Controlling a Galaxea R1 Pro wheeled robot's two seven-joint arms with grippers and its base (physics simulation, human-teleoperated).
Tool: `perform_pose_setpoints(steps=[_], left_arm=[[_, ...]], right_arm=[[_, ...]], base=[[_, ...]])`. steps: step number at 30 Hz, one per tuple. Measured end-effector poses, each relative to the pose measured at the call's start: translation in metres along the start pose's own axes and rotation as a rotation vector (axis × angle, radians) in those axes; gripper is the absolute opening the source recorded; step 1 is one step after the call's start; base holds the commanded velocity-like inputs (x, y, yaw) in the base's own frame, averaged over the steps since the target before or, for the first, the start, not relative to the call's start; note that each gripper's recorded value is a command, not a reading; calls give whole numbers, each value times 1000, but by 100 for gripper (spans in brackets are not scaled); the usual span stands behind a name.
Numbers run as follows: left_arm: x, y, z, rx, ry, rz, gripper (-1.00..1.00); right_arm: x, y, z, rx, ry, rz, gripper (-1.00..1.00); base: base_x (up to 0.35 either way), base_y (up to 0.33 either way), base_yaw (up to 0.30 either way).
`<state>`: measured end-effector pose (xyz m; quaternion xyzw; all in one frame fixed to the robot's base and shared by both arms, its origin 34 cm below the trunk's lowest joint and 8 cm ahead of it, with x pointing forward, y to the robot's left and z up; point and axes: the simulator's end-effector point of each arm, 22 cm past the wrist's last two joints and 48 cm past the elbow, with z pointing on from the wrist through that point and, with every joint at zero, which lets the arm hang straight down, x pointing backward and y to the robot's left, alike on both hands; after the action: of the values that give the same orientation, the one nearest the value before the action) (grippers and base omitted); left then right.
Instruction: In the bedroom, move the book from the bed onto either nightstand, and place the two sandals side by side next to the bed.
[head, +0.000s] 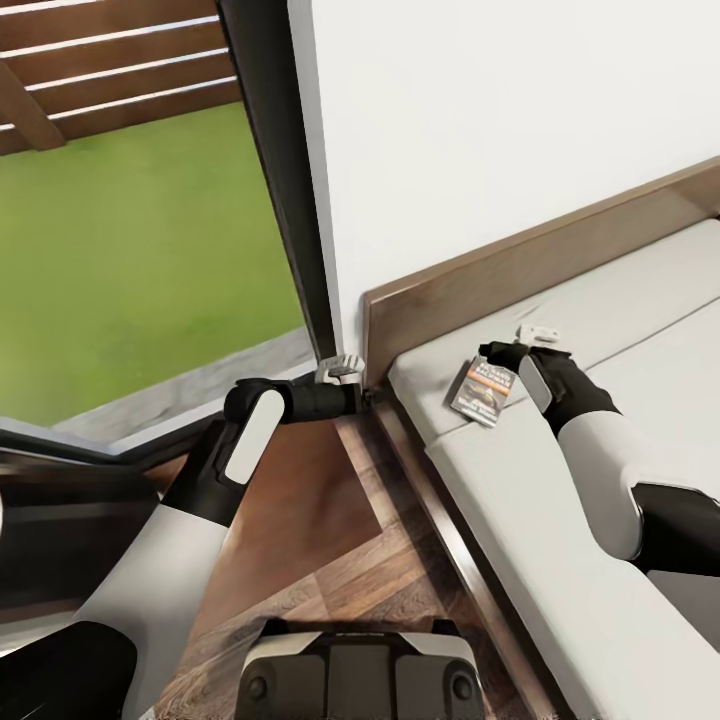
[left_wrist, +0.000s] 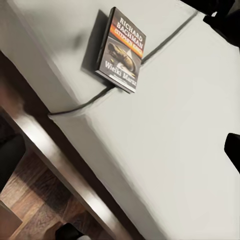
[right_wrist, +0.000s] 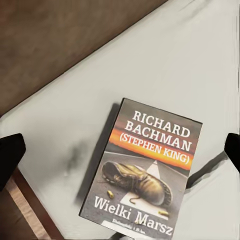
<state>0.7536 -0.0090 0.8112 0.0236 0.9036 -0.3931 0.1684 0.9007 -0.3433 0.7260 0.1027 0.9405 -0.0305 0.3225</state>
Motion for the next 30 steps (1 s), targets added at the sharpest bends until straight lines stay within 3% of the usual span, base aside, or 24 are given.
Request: perform_pose_setpoints(steps=[8,30], left_arm=[[5,5,5,-1,9,-9,100],[17,19,15,-2,29,-31,100]], right_arm=[[-12,-2,6,4,-88,9,100],[-13,-4,19,10,-184,13,100]], base=[[0,0,0],[0,0,0]])
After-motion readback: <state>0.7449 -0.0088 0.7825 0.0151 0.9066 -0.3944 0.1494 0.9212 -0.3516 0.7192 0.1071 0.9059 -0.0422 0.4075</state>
